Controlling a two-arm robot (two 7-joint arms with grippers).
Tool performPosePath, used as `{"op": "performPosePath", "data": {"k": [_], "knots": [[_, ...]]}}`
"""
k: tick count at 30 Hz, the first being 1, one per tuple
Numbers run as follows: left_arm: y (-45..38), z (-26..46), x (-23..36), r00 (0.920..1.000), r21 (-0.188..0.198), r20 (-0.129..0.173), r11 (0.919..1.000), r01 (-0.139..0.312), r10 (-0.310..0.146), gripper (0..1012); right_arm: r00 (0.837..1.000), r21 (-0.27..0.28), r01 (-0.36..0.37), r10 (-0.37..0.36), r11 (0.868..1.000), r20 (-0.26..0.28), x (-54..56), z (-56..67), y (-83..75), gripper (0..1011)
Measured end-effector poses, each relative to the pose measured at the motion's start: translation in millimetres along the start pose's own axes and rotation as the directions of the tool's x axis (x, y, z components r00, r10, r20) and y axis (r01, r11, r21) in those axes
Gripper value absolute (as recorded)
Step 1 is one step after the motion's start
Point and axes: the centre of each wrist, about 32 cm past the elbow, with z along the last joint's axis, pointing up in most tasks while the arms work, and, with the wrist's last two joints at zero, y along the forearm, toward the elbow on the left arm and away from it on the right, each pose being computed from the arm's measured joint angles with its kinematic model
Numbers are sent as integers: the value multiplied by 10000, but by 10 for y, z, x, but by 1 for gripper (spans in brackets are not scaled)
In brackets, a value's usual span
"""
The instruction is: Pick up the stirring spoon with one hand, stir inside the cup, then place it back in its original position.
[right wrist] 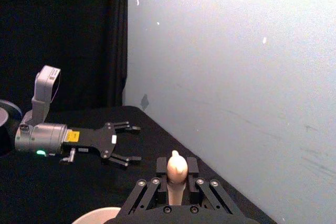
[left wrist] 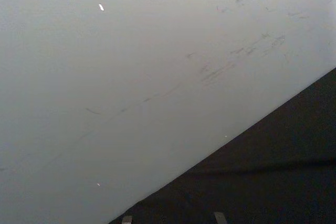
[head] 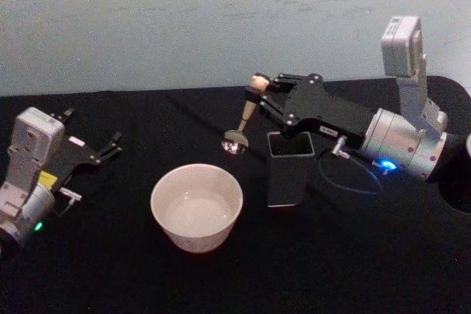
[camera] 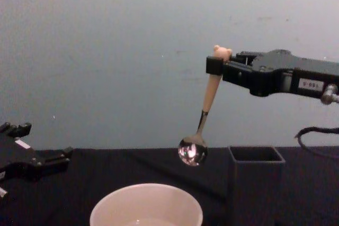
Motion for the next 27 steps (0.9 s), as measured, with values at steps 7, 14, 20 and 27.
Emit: {"op": "performPosePath", "data": {"k": [7, 14, 20, 27], "knots": [[0, 0, 0, 10000, 0, 1, 10000, 0, 0, 1001, 9999, 189, 159, -158, 9997, -25, 25, 54, -53, 214], [0, 0, 0, 10000, 0, 0, 10000, 0, 0, 1001, 9994, 303, 328, -326, 9990, -77, 51, 95, -131, 214], [0, 0, 0, 10000, 0, 1, 10000, 0, 0, 1001, 9990, 344, 423, -418, 9985, -164, 69, 113, -195, 214], [0, 0, 0, 10000, 0, 1, 10000, 0, 0, 1001, 9983, 414, 548, -539, 9976, -229, 79, 135, -283, 214]]}}
